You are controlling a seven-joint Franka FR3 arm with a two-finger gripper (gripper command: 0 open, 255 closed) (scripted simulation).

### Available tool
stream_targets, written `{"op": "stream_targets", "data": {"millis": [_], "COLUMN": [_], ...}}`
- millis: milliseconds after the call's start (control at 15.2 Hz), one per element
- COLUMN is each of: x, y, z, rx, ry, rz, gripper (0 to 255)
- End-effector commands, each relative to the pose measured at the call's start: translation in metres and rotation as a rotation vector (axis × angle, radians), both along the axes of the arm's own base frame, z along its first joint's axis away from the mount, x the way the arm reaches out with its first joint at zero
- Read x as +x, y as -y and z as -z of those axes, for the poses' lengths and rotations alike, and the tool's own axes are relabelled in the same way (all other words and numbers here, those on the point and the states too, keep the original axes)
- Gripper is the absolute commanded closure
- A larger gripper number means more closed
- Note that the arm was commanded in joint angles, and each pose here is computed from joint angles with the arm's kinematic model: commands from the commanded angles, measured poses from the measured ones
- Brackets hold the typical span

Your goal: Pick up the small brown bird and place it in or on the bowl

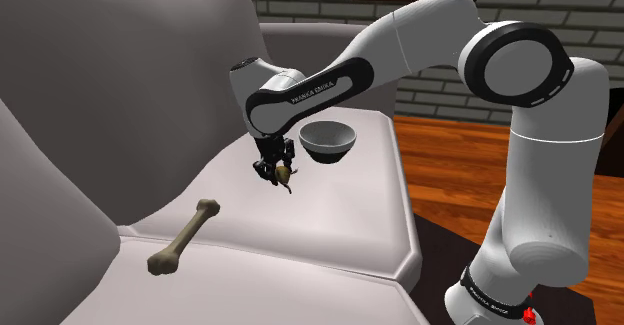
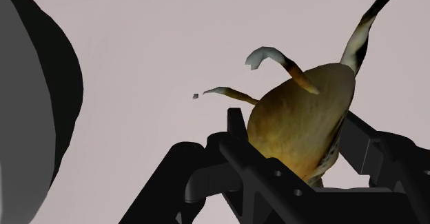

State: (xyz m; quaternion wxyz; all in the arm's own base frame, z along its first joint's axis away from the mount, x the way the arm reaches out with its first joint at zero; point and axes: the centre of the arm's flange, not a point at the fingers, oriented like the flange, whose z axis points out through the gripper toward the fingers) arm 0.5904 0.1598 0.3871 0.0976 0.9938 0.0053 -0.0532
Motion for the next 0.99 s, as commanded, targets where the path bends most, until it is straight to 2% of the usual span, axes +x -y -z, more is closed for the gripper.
{"op": "stream_targets", "data": {"millis": [0, 330, 924], "x": [0.0, 0.0, 0.0], "y": [0.0, 0.0, 0.0], "z": [0.0, 0.0, -0.047], "rx": [0.0, 0.0, 0.0], "ry": [0.0, 0.0, 0.0], "rz": [0.0, 0.0, 0.0], "gripper": [255, 255, 255]}}
